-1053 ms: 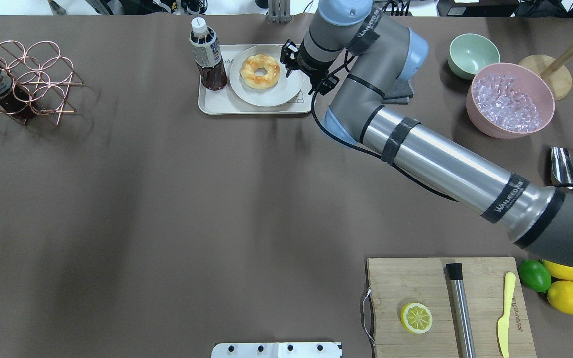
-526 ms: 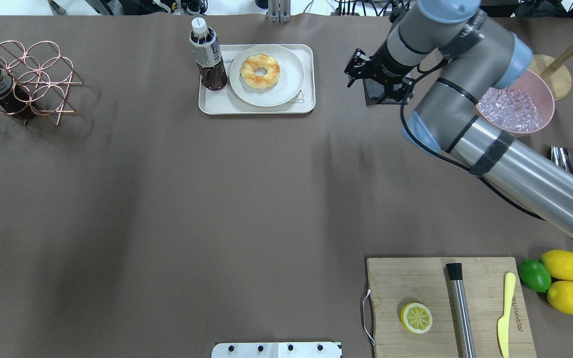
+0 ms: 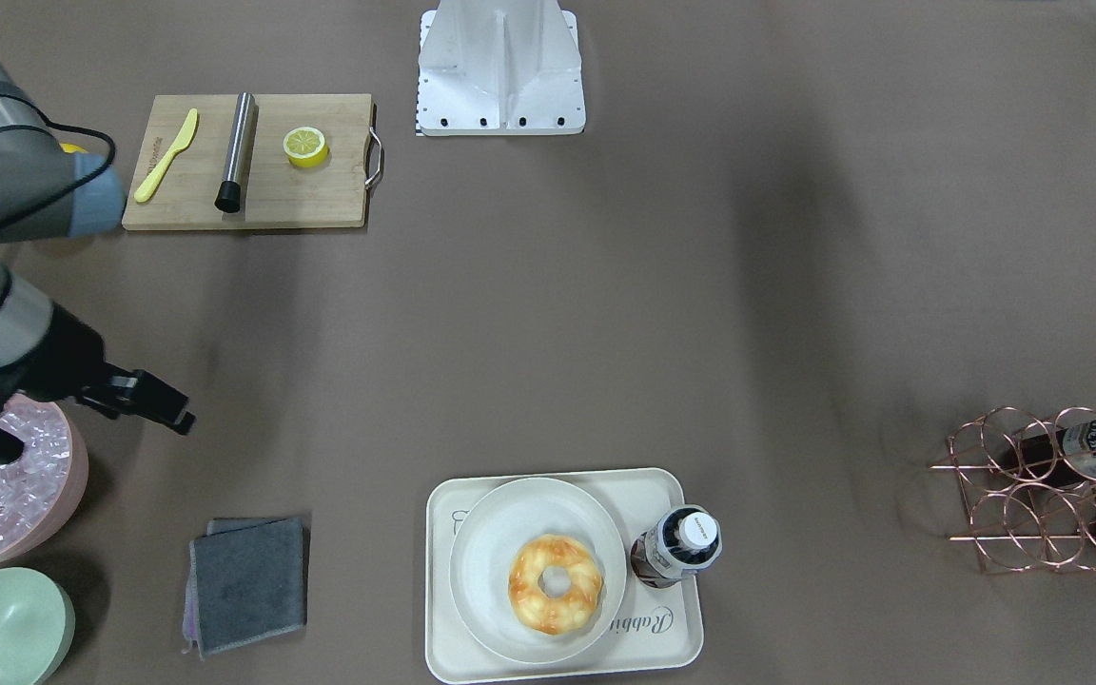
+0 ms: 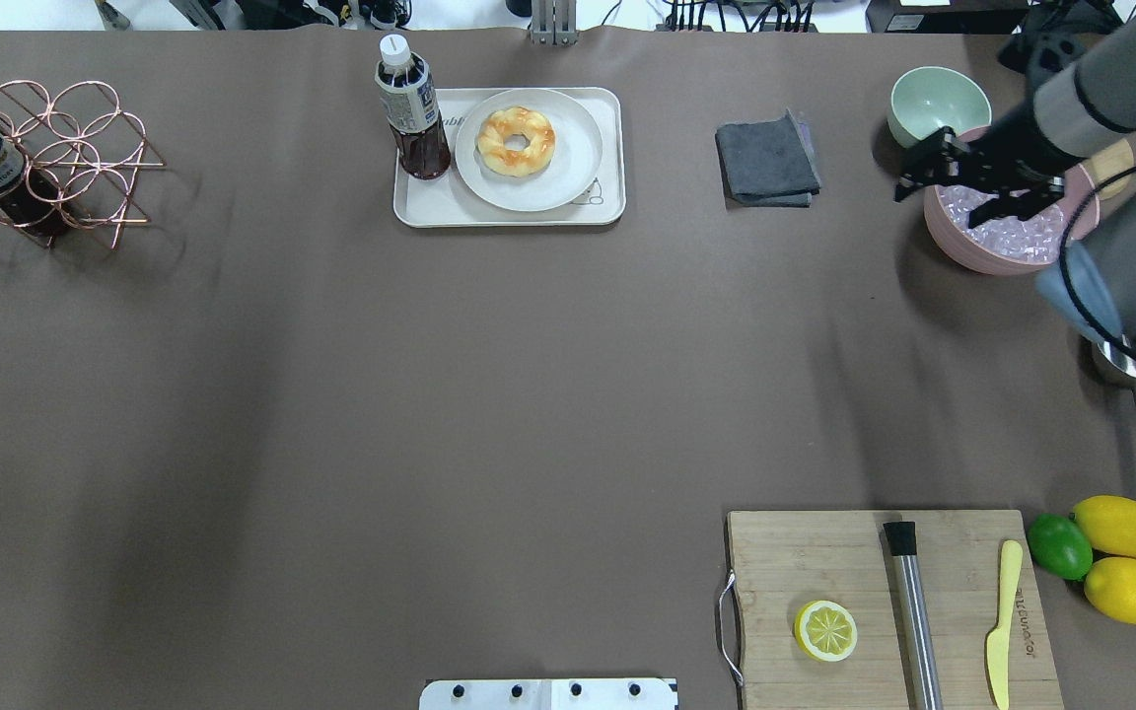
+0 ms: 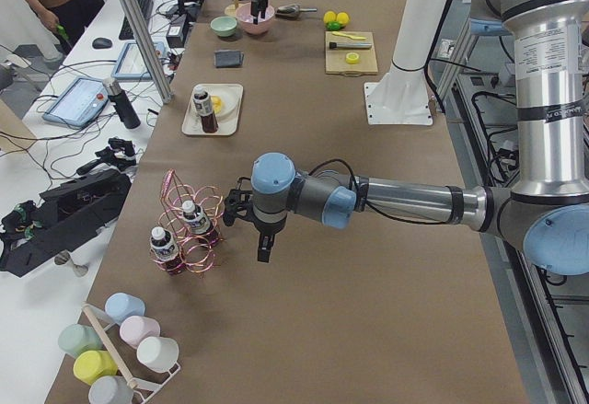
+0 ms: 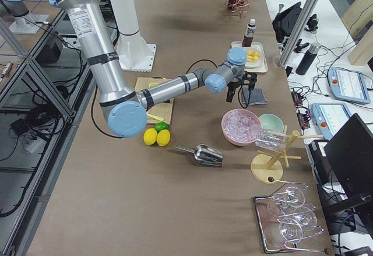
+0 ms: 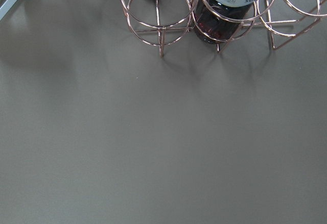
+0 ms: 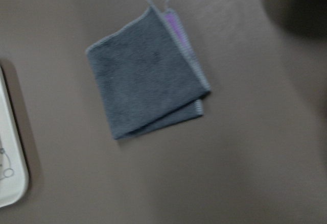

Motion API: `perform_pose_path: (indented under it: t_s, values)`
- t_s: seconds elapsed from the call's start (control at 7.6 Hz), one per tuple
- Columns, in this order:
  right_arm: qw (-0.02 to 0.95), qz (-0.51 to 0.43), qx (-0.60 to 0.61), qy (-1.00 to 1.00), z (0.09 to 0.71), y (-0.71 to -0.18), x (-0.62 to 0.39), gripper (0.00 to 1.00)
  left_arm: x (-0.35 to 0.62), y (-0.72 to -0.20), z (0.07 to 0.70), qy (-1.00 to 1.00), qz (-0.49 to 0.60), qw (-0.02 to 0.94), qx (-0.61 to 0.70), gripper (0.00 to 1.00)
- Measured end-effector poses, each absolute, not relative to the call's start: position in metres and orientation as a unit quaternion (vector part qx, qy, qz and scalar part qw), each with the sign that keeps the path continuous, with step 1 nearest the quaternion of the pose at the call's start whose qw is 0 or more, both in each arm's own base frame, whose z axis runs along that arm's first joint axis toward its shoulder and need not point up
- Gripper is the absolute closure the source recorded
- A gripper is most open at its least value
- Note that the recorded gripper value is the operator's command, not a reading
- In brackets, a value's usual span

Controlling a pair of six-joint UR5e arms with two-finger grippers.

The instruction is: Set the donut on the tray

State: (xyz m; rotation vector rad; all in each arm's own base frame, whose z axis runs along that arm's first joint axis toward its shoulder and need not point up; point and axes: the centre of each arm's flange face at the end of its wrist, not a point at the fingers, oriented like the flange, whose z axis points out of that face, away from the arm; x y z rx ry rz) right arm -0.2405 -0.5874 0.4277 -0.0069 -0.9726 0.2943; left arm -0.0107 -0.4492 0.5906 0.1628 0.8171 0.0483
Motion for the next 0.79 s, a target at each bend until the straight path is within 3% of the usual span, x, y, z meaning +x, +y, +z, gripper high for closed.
perform_pose_path:
  t_s: [0.79]
  values:
    - [0.911,0.038,0.033,-0.409,0.610,-0.482,-0.061,0.00,-0.010,-0.450,0.588,0.395,0.027,0.914,0.083,0.02]
